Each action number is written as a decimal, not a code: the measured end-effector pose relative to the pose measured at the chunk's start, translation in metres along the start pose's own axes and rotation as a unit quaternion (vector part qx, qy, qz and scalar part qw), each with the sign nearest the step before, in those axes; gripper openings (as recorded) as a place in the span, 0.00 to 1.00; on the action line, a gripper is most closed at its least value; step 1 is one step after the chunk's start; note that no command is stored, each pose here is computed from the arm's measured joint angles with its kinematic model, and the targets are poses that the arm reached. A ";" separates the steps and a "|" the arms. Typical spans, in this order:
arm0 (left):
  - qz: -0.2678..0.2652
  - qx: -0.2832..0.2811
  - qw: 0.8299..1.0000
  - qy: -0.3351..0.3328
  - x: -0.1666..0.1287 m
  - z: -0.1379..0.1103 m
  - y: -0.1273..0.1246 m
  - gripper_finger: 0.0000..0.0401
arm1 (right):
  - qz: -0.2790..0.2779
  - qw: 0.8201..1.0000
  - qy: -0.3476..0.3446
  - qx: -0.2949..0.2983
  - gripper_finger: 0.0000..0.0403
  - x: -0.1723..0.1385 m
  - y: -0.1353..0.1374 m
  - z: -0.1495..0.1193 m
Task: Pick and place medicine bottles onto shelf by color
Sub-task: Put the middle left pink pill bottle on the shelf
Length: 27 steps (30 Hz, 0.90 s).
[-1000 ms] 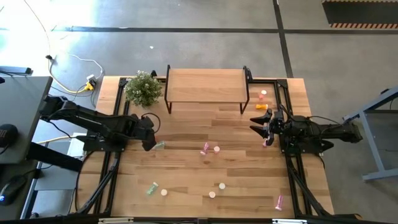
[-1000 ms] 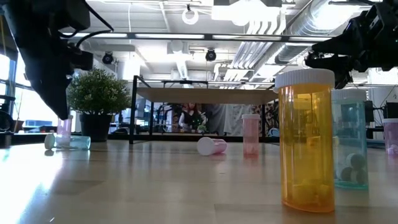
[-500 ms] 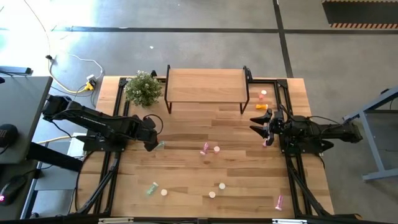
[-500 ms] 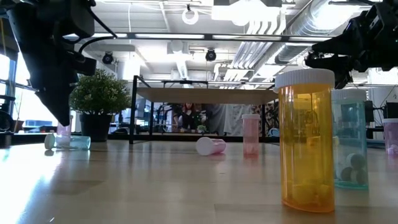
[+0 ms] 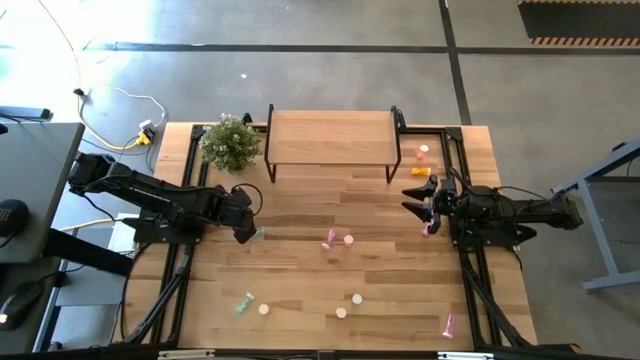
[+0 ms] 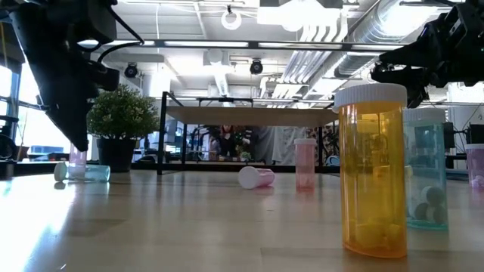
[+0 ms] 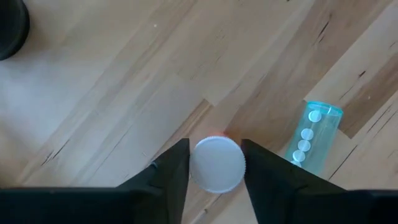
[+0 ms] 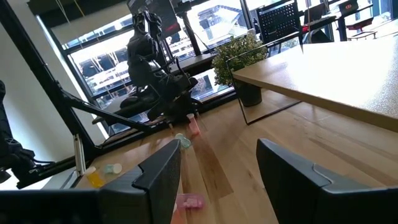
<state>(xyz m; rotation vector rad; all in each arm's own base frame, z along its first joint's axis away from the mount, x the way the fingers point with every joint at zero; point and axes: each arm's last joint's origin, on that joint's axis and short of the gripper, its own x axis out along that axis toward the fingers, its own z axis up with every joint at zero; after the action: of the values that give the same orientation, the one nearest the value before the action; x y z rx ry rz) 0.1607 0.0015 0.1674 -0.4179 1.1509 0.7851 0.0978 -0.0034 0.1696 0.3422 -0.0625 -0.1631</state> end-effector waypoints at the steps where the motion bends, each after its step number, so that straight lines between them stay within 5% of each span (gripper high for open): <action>1: 0.000 0.000 1.000 0.000 0.000 0.000 0.000 0.29 | 0.000 1.000 0.000 0.000 0.50 0.000 0.000 0.000; 27: -0.070 0.006 0.997 -0.011 -0.017 0.016 -0.012 0.27 | 0.000 1.000 0.000 0.000 0.50 0.000 0.000 0.000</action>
<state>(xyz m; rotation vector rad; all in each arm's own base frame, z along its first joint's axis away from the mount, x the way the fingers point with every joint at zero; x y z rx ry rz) 0.1772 -0.0017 0.1879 -0.4738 1.0927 0.6587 0.0978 -0.0034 0.1695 0.3423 -0.0624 -0.1629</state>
